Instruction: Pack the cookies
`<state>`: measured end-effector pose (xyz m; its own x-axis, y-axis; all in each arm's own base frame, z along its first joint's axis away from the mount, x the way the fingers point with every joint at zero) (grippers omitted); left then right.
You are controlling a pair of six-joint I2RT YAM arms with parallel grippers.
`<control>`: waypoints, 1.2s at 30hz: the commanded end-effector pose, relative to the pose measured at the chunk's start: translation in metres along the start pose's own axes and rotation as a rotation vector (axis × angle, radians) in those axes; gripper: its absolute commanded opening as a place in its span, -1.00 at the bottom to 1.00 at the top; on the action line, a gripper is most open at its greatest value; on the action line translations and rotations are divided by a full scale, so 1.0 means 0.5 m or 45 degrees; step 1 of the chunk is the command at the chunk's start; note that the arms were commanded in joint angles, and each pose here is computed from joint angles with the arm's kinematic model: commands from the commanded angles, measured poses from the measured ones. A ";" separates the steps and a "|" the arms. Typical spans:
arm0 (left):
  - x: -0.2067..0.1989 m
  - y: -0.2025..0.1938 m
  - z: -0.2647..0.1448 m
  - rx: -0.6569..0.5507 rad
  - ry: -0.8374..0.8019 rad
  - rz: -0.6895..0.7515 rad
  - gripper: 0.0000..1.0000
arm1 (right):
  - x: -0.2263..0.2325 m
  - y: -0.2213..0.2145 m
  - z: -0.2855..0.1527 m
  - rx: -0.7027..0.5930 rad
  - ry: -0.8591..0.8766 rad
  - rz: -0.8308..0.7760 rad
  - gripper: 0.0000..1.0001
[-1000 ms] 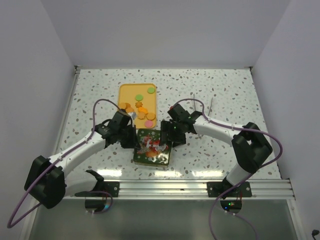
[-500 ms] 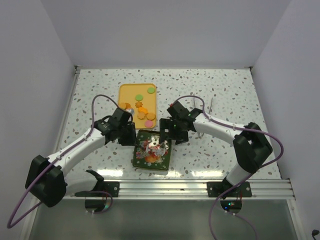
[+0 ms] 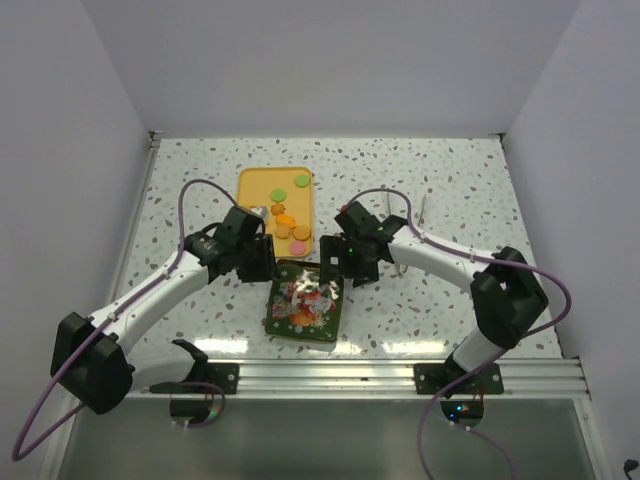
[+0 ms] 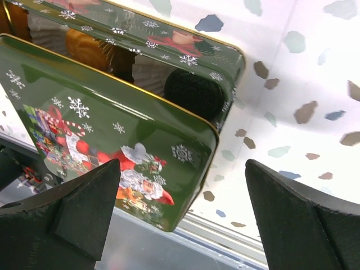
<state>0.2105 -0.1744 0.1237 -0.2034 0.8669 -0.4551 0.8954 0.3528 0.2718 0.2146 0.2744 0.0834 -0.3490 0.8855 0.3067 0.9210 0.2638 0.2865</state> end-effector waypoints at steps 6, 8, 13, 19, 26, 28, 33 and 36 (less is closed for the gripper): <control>-0.025 0.030 -0.036 -0.077 -0.034 0.000 -0.21 | 0.027 0.074 -0.153 -0.269 -0.015 -0.092 0.92; -0.033 0.034 -0.039 -0.084 -0.051 0.006 -0.21 | 0.038 0.066 -0.178 -0.288 0.009 -0.112 0.85; -0.039 0.038 -0.029 -0.081 -0.066 0.013 -0.24 | 0.118 -0.024 -0.171 -0.219 0.103 -0.216 0.06; -0.048 0.043 -0.019 -0.069 -0.066 0.018 -0.28 | 0.197 -0.159 -0.117 -0.137 0.103 -0.359 -0.70; -0.055 0.053 -0.018 -0.071 -0.054 0.024 -0.31 | 0.274 -0.291 -0.034 -0.048 0.084 -0.521 -1.00; -0.056 0.052 -0.021 -0.070 -0.055 0.019 -0.31 | 0.276 -0.293 -0.014 -0.068 0.038 -0.549 -1.00; -0.052 0.046 -0.036 -0.078 -0.063 0.007 -0.31 | 0.262 -0.280 0.017 -0.109 -0.064 -0.580 -1.00; -0.047 0.043 -0.047 -0.086 -0.060 0.003 -0.31 | 0.256 -0.271 0.031 -0.129 -0.111 -0.588 -1.00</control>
<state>0.2238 -0.1802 0.1406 -0.1973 0.8637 -0.4638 0.8860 0.3596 0.2926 0.0292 0.3420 0.0618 -0.7291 0.6787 0.0882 0.6548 0.6543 0.3783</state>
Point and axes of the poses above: each gripper's point midway between its finger pads, its own z axis out along the fingers, its own x axis along the line the jaws close on, y = z × x, the point moved 1 cm from there along -z, back along the fingers, and after that the axes turned 15 degrees about -z, right-handed, at the moved point
